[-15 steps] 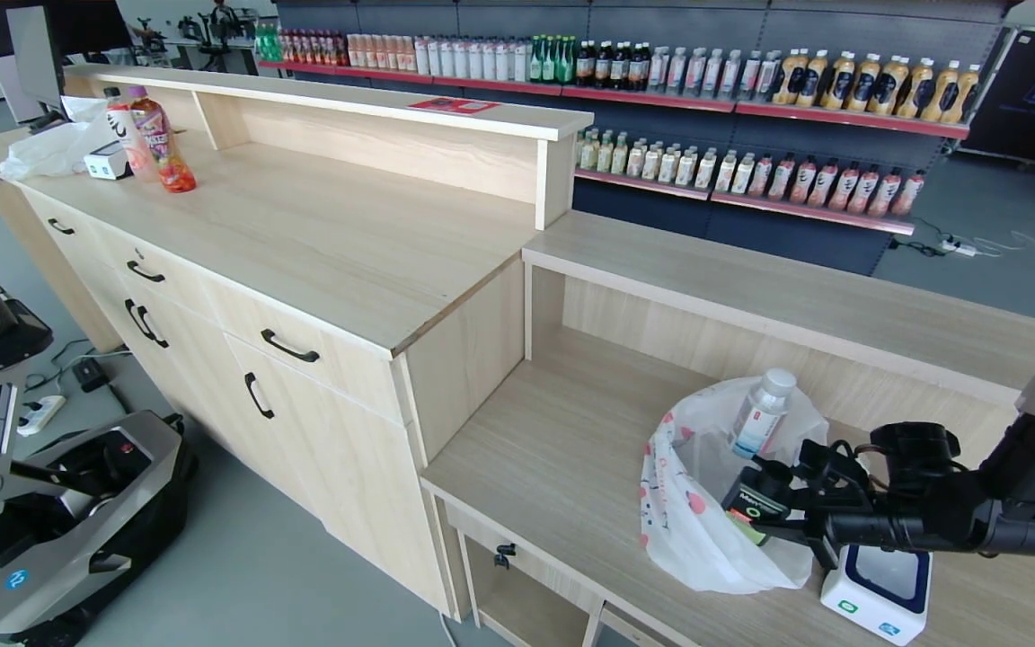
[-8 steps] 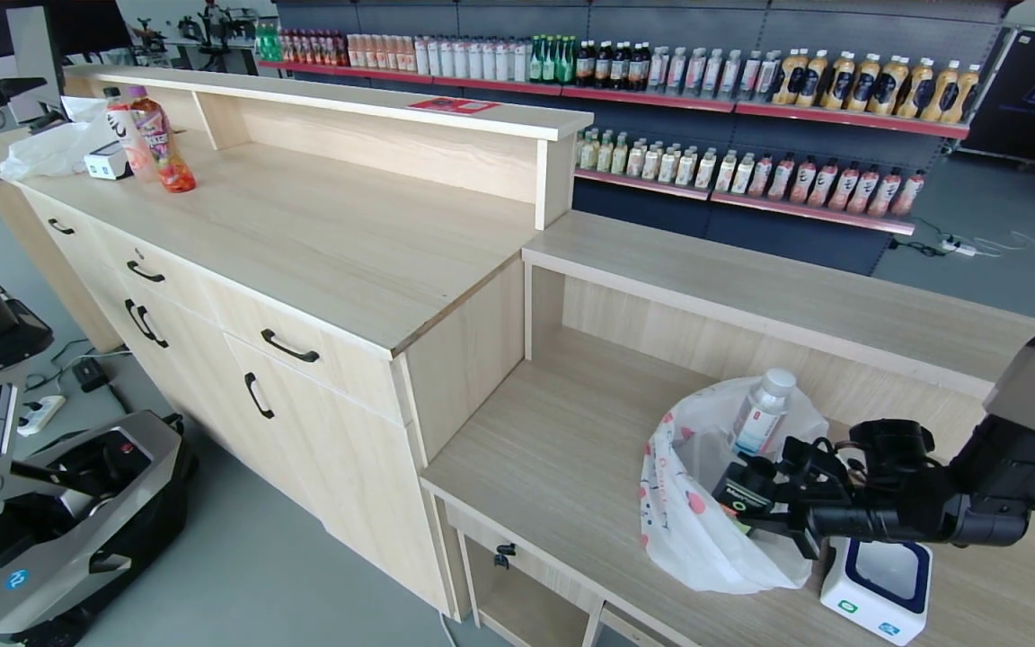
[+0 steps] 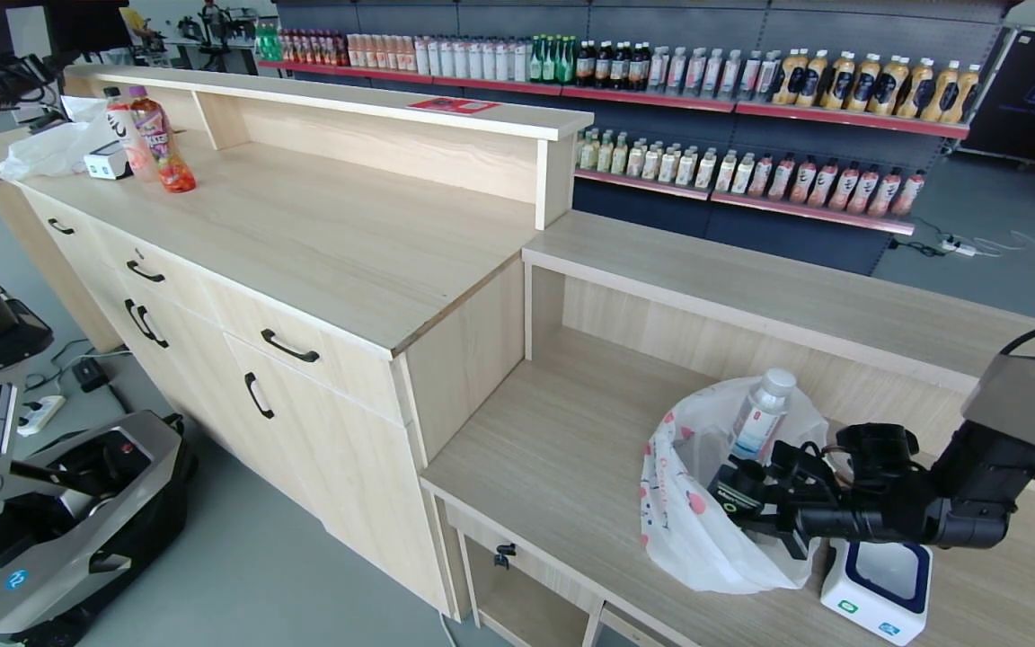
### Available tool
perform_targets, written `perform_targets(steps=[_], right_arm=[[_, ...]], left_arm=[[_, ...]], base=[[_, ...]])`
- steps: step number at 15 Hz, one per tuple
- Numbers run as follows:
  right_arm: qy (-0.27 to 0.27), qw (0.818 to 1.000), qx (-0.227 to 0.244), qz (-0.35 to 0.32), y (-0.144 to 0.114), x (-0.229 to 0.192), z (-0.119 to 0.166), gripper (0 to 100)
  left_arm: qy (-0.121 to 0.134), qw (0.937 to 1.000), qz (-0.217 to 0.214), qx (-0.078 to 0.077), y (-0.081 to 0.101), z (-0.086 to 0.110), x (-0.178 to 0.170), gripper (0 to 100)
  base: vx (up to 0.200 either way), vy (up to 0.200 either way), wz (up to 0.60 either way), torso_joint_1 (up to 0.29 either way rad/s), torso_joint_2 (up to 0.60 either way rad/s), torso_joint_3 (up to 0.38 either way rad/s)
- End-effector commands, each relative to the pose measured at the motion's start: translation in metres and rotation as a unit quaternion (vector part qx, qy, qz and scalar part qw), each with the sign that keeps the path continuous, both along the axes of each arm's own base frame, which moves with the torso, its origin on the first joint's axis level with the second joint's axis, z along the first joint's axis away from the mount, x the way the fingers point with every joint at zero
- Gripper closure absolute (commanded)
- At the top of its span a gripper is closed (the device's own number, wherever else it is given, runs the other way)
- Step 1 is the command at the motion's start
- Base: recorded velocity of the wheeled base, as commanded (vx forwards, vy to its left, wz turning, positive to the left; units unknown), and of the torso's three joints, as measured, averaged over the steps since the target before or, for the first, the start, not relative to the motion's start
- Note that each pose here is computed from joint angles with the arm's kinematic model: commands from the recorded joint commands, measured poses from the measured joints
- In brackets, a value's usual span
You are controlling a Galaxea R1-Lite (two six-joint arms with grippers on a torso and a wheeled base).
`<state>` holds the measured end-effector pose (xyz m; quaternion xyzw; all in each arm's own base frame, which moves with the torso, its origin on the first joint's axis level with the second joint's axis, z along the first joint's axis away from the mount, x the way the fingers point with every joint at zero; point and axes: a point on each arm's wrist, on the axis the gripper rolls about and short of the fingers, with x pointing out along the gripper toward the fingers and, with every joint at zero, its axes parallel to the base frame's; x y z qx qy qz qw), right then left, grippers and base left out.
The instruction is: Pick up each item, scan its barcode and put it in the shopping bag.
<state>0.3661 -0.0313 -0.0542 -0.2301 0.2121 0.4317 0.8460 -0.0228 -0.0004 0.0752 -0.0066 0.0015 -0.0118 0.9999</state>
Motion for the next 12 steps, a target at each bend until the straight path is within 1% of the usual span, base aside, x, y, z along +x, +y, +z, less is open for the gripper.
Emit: perform_targets(steps=[1,3,4,6,7,10,11,12], right_arm=[[0.002,1.000,0.000,0.000,0.000,0.001,-0.003,100],[0.005,1.000,0.001,0.000,0.000,-0.001,-0.004,100],[0.004,1.000,0.000,0.001,-0.001,-0.002,-0.004,0],[0.000,1.000,0.000,-0.004,-0.004,-0.002,0.003,0],[-0.008,1.000,0.003,-0.009,-0.005,-0.004,0.016,0],[0.006,0.999,0.012,-0.030,-0.007,-0.023,0.037,0],[0.003,0.999,0.011,-0.030,-0.007,-0.024,0.044,0],[-0.010,0.999,0.009,-0.033,-0.008,-0.026,0.058,0]], left_arm=[[0.001,1.0000,0.000,0.000,0.000,0.000,0.000,0],[0.001,1.0000,0.000,0.000,0.000,0.000,0.000,0],[0.001,1.0000,0.000,0.000,0.000,0.000,0.000,0],[0.002,1.0000,0.000,0.000,0.000,0.000,0.000,0],[0.001,1.0000,0.000,0.000,0.000,0.000,0.000,0],[0.001,1.0000,0.000,0.000,0.000,0.000,0.000,0],[0.001,1.0000,0.000,0.000,0.000,0.000,0.000,0],[0.001,1.0000,0.000,0.000,0.000,0.000,0.000,0]], base=[[0.000,0.000,0.00,0.000,0.00,0.000],[0.000,0.000,0.00,0.000,0.00,0.000],[0.000,0.000,0.00,0.000,0.00,0.000],[0.000,0.000,0.00,0.000,0.00,0.000],[0.000,0.000,0.00,0.000,0.00,0.000],[0.000,0.000,0.00,0.000,0.00,0.000],[0.000,0.000,0.00,0.000,0.00,0.000],[0.000,0.000,0.00,0.000,0.00,0.000]])
